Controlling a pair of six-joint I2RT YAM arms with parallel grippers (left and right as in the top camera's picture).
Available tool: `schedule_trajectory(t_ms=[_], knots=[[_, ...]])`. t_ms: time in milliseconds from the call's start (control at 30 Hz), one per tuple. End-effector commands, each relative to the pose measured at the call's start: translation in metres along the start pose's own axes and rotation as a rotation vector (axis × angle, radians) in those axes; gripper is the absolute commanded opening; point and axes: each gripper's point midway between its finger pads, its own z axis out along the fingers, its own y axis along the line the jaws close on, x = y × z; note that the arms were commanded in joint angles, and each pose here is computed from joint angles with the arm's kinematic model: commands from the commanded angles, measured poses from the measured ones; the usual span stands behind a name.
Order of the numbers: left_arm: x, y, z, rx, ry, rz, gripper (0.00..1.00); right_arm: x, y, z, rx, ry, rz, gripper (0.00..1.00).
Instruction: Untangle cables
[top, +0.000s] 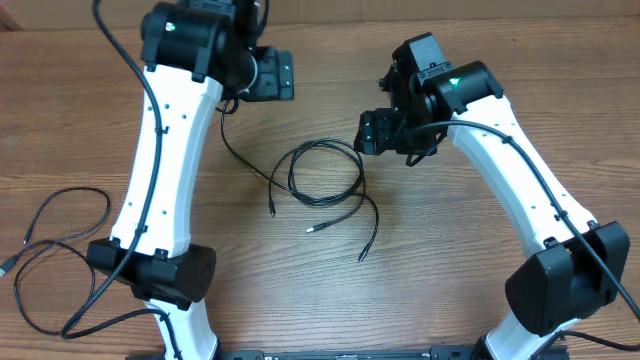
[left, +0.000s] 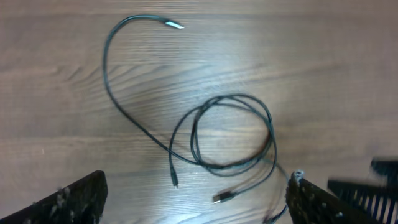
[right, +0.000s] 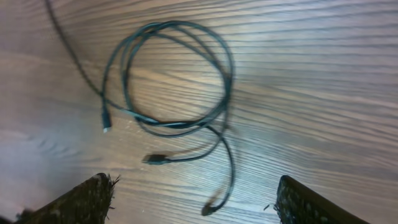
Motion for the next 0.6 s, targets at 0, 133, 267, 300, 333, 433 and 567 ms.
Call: schedule_trajectory(t_ms=[0,133,267,300,333,433,567], knots=[[0.016,-0.037,0.008,0.068,0.047,0.265,0.89,-0.012,-0.029,-0.015,0.057,-0.052,0.097,0.83],[0.044,-0.065,0.029,0.075,0.151,0.444,0.76,-0.014,-0.059,-0.022,0.079,-0.047,0.168,0.83],[0.078,-0.081,0.066,0.024,0.282,0.611,0.67,-0.012,-0.09,-0.031,0.111,-0.036,0.221,0.84],[0.084,-0.083,0.073,0.02,0.304,0.622,0.65,-0.011,-0.094,-0.032,0.116,-0.032,0.231,0.84],[0.09,-0.084,0.081,0.018,0.322,0.63,0.62,-0.01,-0.098,-0.032,0.122,-0.029,0.235,0.84],[0.105,-0.082,0.103,0.011,0.363,0.636,0.59,-0.007,-0.103,-0.034,0.128,-0.018,0.219,0.85],[0.129,-0.075,0.143,0.025,0.418,0.67,0.59,-0.006,-0.104,-0.034,0.136,-0.011,0.212,0.87]])
